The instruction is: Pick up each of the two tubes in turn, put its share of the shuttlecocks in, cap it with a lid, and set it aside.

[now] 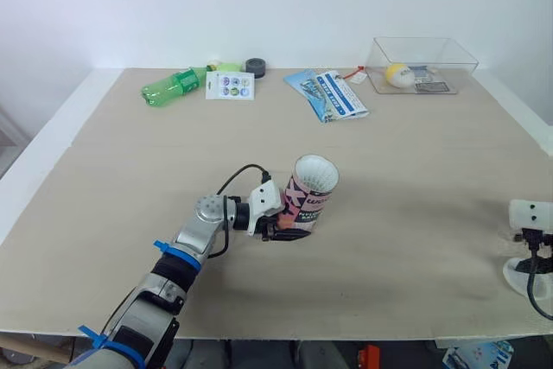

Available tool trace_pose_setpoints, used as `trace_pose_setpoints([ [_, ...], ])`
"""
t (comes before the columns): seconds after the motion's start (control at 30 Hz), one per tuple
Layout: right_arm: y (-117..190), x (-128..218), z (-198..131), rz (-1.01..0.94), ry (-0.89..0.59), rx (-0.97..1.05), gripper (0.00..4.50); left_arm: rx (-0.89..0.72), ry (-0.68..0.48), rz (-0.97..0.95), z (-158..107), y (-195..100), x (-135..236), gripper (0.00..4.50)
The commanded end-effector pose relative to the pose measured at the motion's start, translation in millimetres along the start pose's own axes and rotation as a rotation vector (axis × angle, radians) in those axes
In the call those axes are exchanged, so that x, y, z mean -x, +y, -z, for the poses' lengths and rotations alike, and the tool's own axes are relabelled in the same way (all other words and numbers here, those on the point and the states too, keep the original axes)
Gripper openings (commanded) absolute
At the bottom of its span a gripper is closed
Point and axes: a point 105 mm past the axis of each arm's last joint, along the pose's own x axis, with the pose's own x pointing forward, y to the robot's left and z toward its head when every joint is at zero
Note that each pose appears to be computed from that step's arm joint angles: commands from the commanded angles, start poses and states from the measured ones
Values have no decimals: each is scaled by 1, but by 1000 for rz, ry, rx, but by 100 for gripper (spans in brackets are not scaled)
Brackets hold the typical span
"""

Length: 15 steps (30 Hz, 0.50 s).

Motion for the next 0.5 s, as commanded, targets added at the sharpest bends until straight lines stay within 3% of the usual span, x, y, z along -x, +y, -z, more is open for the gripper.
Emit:
trace_pose_setpoints([
  [0.03, 4, -7, 1, -28, 10, 6, 171, 3, 3, -11, -1, 4, 2, 278],
  [0.1, 5, -7, 1, -34, 15, 17, 58, 4, 3, -10, 0, 3, 2, 278],
  [0.17, 6, -7, 0, -41, 18, 23, 6, 6, 4, -10, 0, 3, 3, 278],
  [0.5, 1, -2, -21, -30, -69, 89, 6, 12, 0, -24, 1, 5, 3, 278],
])
